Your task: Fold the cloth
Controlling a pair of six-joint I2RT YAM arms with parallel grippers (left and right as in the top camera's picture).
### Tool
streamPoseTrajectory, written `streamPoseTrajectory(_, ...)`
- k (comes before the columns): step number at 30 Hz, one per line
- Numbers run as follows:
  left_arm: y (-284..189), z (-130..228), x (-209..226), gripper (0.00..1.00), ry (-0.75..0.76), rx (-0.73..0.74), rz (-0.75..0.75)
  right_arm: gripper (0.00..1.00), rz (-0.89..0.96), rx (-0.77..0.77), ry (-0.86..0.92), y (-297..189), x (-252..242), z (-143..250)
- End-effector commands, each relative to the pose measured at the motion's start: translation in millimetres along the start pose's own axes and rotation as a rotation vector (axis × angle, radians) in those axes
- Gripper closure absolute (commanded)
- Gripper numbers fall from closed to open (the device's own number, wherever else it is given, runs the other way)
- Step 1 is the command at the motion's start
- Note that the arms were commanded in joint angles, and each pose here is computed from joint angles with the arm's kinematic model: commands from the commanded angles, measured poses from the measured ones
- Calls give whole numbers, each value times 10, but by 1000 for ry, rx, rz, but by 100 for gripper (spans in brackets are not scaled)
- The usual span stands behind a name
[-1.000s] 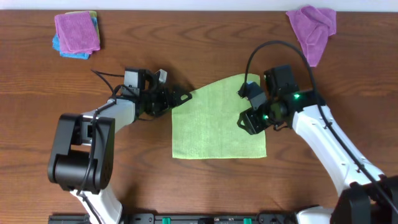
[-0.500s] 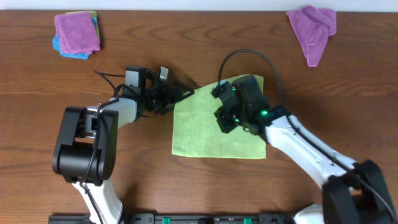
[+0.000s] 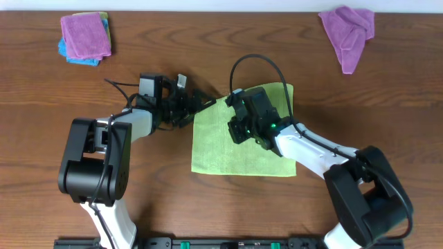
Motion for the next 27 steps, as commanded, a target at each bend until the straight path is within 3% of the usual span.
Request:
streamPoseTrajectory(1,102,10,418,4,-130,-33,-108,98,38,-1,12,17,-30,3)
streamPoseTrajectory(15,184,13,329,5,-163,-53,-91,99,26,38,52,261,-42,157)
streamPoseTrajectory(27,187,-171,-156,5,-121,-106,118,99,0,142,64,254,31,373)
Point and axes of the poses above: each gripper's point midway between its finger pads, its own y axis out along the fingers, its own x axis along the line the jaws close on, z = x × y, the point moved 4 cm from there along -y, back along the fingers, and after that the axes turned 14 degrees about -y, right-handed, at the moved point
